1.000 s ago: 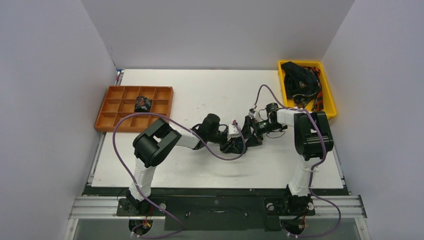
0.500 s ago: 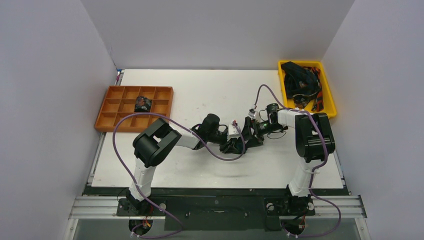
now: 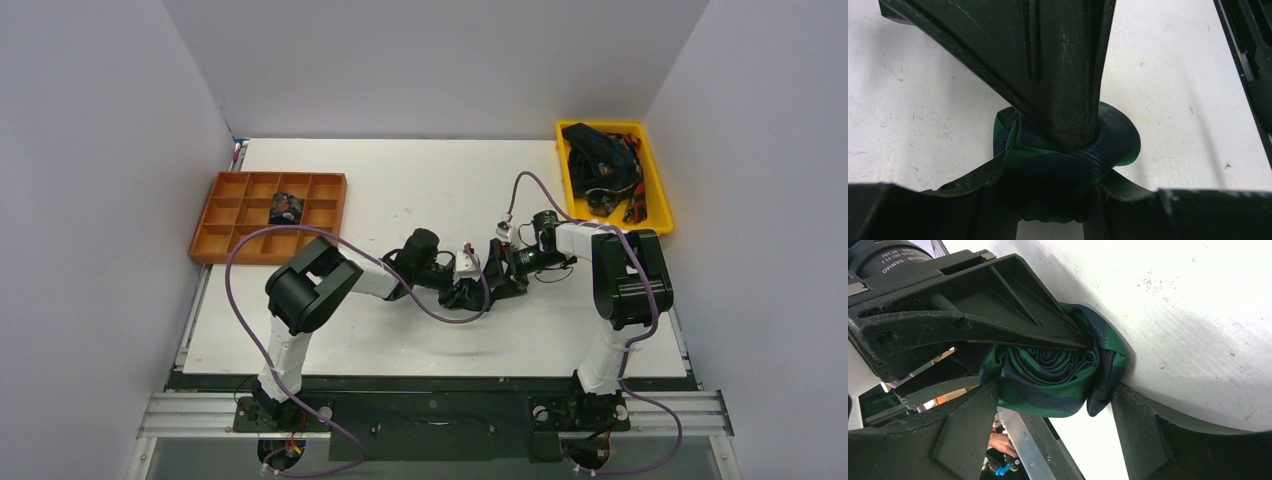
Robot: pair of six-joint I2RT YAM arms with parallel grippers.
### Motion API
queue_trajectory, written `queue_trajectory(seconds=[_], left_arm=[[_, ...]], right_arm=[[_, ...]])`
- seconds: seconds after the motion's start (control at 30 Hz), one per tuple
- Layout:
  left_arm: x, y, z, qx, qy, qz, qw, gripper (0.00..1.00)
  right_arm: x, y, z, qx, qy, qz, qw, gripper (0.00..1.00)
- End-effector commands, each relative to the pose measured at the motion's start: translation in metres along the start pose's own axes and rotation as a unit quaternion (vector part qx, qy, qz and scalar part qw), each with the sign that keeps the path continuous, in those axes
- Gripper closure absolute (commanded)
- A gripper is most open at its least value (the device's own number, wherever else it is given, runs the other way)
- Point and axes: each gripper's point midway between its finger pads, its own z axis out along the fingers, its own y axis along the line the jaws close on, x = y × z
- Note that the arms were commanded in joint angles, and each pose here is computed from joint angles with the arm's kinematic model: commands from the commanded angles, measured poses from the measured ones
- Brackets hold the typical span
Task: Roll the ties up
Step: Roll the tie at the center of the board, then pick up the tie at the center of the board.
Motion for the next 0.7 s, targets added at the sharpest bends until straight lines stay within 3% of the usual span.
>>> queue_trajectory(seconds=[0.0,0.3,0.67], left_arm=[[0.066,-0.01,-0.012,-0.018,0.088,-0.085,0.992,0.94],[0.068,-0.008,-0.011,-0.018,0.086,-0.092,0.992,0.94],[0.068,-0.011,-0.012,-0.013,0.09,-0.084,0.992,0.94]], right_arm=[[0.013,0.016,-0.003,-0.012,0.01,-0.038,0.999,0.21],[0.025,0.018,-0.004,-0.014,0.016,-0.04,0.999,0.21],[-0.012,0.01,0.004,-0.003,-0.025,-0.027,0.999,0.21]])
